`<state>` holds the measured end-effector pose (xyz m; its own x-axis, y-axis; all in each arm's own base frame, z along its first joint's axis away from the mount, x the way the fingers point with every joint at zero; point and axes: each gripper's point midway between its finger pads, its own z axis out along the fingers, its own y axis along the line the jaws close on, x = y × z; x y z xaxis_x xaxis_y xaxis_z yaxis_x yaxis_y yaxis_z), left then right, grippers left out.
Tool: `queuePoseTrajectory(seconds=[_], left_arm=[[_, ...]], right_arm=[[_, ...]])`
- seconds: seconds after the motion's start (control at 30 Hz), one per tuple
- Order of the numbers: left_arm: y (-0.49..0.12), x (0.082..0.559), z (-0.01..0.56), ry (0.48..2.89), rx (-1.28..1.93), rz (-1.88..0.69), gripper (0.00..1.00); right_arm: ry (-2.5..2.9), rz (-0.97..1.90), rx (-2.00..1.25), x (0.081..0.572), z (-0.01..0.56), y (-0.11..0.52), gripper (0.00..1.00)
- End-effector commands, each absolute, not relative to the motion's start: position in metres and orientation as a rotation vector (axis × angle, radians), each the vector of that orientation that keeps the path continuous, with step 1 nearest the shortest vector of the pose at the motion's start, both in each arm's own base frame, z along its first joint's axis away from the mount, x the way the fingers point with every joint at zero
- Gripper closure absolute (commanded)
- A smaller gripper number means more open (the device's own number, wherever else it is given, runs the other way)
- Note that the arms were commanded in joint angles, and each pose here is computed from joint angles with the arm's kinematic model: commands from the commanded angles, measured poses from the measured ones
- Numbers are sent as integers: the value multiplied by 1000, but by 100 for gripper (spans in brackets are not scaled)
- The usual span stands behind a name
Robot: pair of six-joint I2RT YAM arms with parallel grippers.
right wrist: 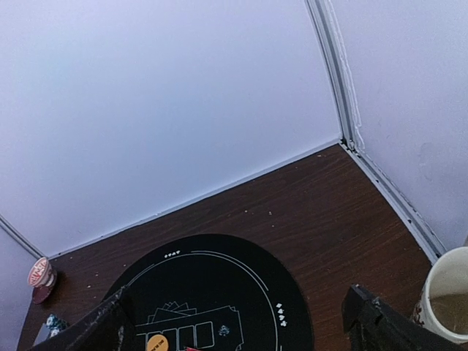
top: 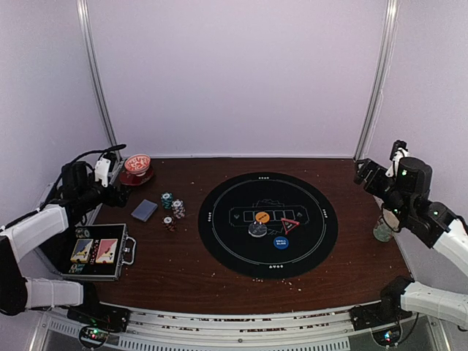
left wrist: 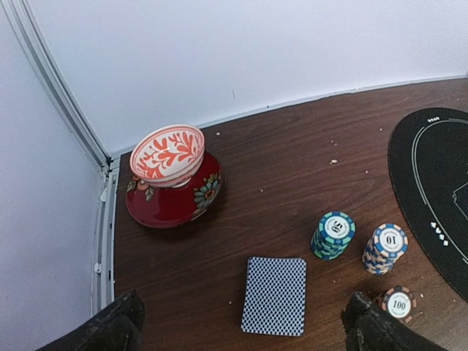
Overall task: Distribute texas hold em gaming equipment
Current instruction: Pick up the dealer button from the community card area.
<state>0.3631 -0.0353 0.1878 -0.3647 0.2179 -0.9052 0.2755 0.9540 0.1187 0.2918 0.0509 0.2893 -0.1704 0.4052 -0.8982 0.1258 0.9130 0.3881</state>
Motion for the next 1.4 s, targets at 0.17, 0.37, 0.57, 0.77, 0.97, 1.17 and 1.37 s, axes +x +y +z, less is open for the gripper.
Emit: queuePoseTrajectory(seconds=[0.17, 0.37, 0.57, 0.77, 0.97, 1.17, 1.37], left_arm=[[-53, 382, 248, 1707, 349, -139, 2], [-60, 385, 259, 1658, 363, -173, 2], [-72, 388, 256, 1633, 412, -229, 2], [-79, 396, 244, 1645, 441, -271, 2], [-89, 394, 242, 1619, 469, -334, 2], [-92, 388, 246, 1584, 479, -345, 2], [-93, 379, 252, 1528, 489, -337, 2]], right_arm=[[1693, 507, 306, 293, 333, 74, 0], [1663, 576, 176, 288, 346, 89, 0], [1781, 588, 113, 309, 323, 113, 0], [1910, 504, 30, 331, 297, 161, 0], [2020, 344, -137, 335, 259, 230, 0], [2112, 200, -289, 341, 201, 284, 0], [2193, 137, -379, 343, 149, 311, 0]])
